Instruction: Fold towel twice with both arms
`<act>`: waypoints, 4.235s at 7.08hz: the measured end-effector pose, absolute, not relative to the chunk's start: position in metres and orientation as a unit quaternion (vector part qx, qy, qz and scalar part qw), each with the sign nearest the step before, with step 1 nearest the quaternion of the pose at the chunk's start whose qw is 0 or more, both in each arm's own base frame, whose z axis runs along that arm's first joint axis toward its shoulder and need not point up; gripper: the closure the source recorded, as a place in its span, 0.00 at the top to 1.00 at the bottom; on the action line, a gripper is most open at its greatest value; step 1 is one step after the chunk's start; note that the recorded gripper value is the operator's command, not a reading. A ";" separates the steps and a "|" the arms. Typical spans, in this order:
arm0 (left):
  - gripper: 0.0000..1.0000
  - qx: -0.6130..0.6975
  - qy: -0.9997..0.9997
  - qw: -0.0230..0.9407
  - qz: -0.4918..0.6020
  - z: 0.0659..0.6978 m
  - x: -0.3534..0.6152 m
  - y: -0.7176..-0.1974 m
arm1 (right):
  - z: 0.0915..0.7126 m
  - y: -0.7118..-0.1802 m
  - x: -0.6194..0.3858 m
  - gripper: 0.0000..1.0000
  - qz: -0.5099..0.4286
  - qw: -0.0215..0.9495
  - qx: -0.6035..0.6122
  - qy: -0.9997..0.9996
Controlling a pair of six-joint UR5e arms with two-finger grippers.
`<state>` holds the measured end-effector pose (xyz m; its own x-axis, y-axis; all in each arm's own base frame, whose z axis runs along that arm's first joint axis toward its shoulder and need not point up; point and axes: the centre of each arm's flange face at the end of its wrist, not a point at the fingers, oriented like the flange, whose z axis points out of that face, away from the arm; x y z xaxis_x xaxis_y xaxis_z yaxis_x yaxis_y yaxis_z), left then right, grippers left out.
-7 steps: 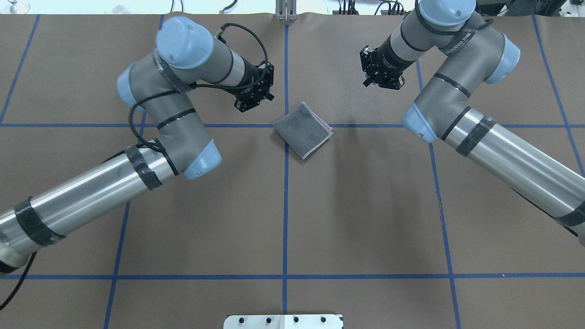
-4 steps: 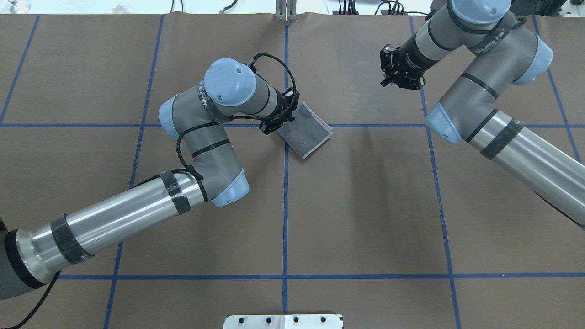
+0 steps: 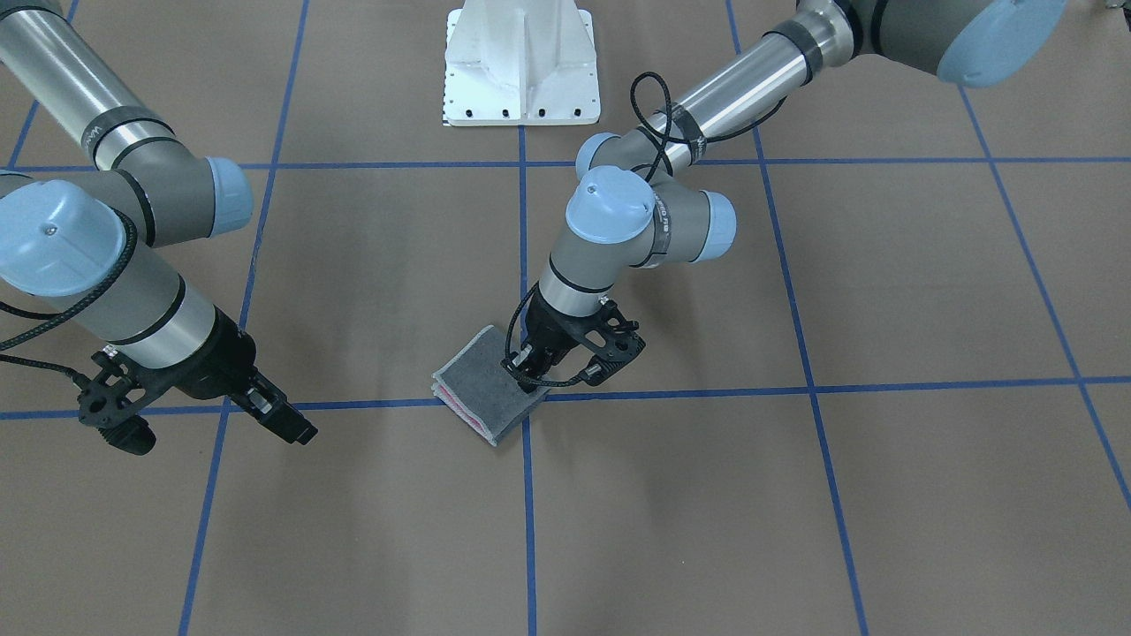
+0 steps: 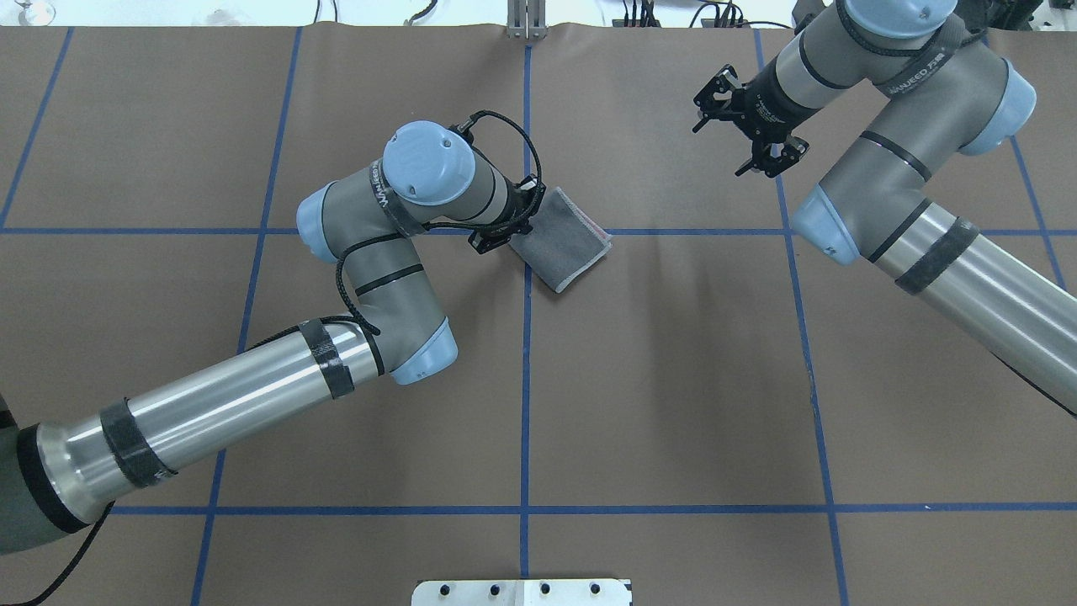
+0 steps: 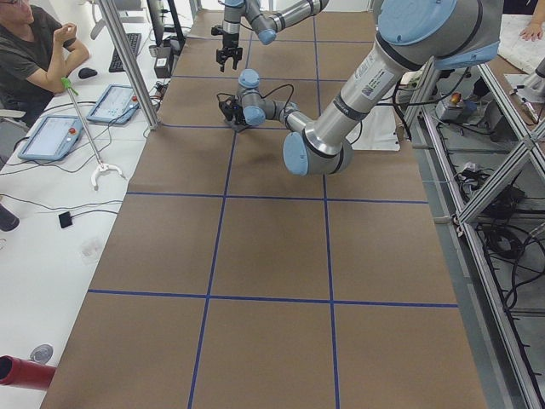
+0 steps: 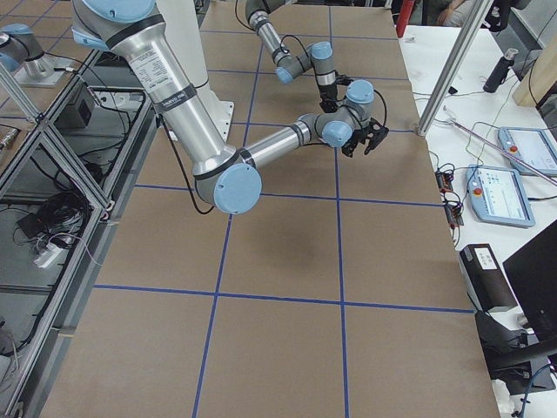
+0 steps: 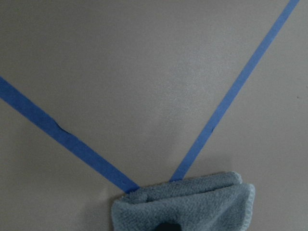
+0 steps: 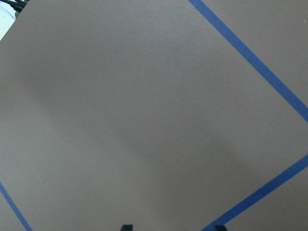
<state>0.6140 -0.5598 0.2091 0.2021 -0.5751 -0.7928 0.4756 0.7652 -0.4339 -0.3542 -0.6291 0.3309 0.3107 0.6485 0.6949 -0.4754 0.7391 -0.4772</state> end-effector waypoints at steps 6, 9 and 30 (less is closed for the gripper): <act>0.00 -0.054 0.524 0.782 -0.333 0.231 0.606 -0.558 | 0.335 -0.629 -0.354 1.00 0.351 0.805 -0.093 -0.469; 0.00 -0.079 0.551 0.765 -0.324 0.208 0.545 -0.588 | 0.335 -0.632 -0.345 1.00 0.355 0.803 -0.093 -0.469; 1.00 0.025 0.417 0.908 0.032 0.640 -0.066 -0.449 | 0.592 -0.519 -0.012 1.00 -0.048 0.928 0.000 -0.370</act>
<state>-0.0664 -0.4486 0.6398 0.6508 0.0797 -0.7551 -0.0379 0.9966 0.0726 -0.0120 -0.5185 0.5925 0.7220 -0.0884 0.6862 0.0889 0.9954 0.0347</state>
